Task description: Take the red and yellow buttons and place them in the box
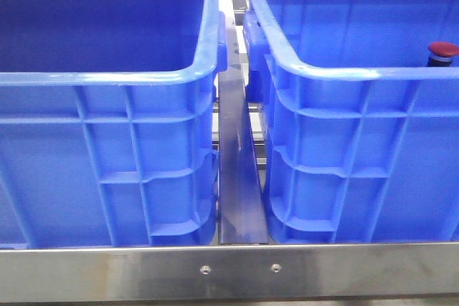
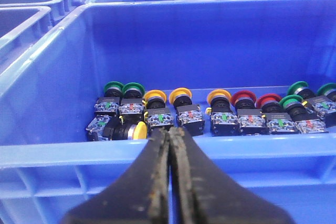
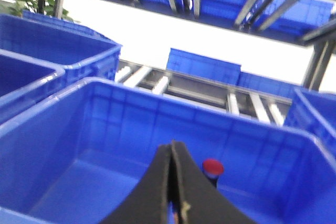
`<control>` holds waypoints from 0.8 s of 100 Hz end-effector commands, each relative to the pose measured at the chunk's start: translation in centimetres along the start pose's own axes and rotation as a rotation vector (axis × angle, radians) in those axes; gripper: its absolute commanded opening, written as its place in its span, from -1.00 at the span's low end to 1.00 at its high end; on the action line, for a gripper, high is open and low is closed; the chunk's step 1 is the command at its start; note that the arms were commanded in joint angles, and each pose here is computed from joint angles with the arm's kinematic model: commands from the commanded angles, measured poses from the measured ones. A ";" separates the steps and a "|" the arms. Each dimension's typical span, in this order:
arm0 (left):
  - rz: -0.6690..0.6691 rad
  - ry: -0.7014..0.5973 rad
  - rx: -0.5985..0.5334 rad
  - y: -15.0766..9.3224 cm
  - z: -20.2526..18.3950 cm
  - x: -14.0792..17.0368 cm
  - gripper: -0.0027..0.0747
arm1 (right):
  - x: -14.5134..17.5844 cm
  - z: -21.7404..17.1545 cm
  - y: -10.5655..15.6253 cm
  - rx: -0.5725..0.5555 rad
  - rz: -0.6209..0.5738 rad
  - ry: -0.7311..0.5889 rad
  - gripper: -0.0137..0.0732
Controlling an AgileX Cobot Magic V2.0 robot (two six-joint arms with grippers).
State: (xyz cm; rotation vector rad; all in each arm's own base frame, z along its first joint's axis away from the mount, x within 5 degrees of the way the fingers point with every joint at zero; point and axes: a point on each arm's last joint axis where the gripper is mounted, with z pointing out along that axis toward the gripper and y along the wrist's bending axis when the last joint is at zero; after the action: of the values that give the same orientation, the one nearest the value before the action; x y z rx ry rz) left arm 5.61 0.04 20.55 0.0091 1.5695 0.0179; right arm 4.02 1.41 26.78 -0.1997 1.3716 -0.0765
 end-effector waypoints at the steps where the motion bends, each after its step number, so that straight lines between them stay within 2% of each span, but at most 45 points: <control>1: -0.020 -0.091 0.000 0.0 -0.2 -0.2 -0.98 | -0.7 -0.3 -0.7 0.068 0.027 -0.008 -0.90; 12: -0.020 -0.091 0.000 0.0 -0.2 -0.2 -0.98 | -0.6 -0.3 -1.3 0.120 0.067 0.001 -0.90; 27: -0.020 -0.091 0.000 0.0 -0.2 -0.2 -0.98 | -1.2 -0.4 -1.8 0.168 0.023 -0.103 -0.90; 36: -0.020 -0.091 0.000 0.0 -0.2 -0.2 -0.98 | -0.6 -0.2 -1.6 0.155 0.072 -0.159 -0.90; 42: -0.020 -0.091 0.000 0.0 -0.2 -0.2 -0.98 | 0.5 -0.1 -1.4 0.144 0.114 -0.154 -0.90; 63: -0.020 -0.091 0.000 0.0 -0.2 -0.2 -0.98 | 4.9 0.1 -0.5 0.122 0.129 -0.104 -0.90; 67: -0.020 -0.091 0.000 0.0 -0.2 -0.2 -0.98 | 5.1 0.2 -0.6 0.125 0.132 -0.066 -0.90; 80: -0.020 -0.091 0.000 0.0 -0.2 -0.2 -0.98 | 5.2 0.2 -0.6 0.131 0.149 -0.063 -0.90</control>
State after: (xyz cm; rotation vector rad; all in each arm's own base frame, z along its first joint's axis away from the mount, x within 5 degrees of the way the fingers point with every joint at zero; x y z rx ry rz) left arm 5.61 0.05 20.55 0.0084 1.5695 0.0186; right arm 5.53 -0.17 21.32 0.0162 1.4025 -0.0473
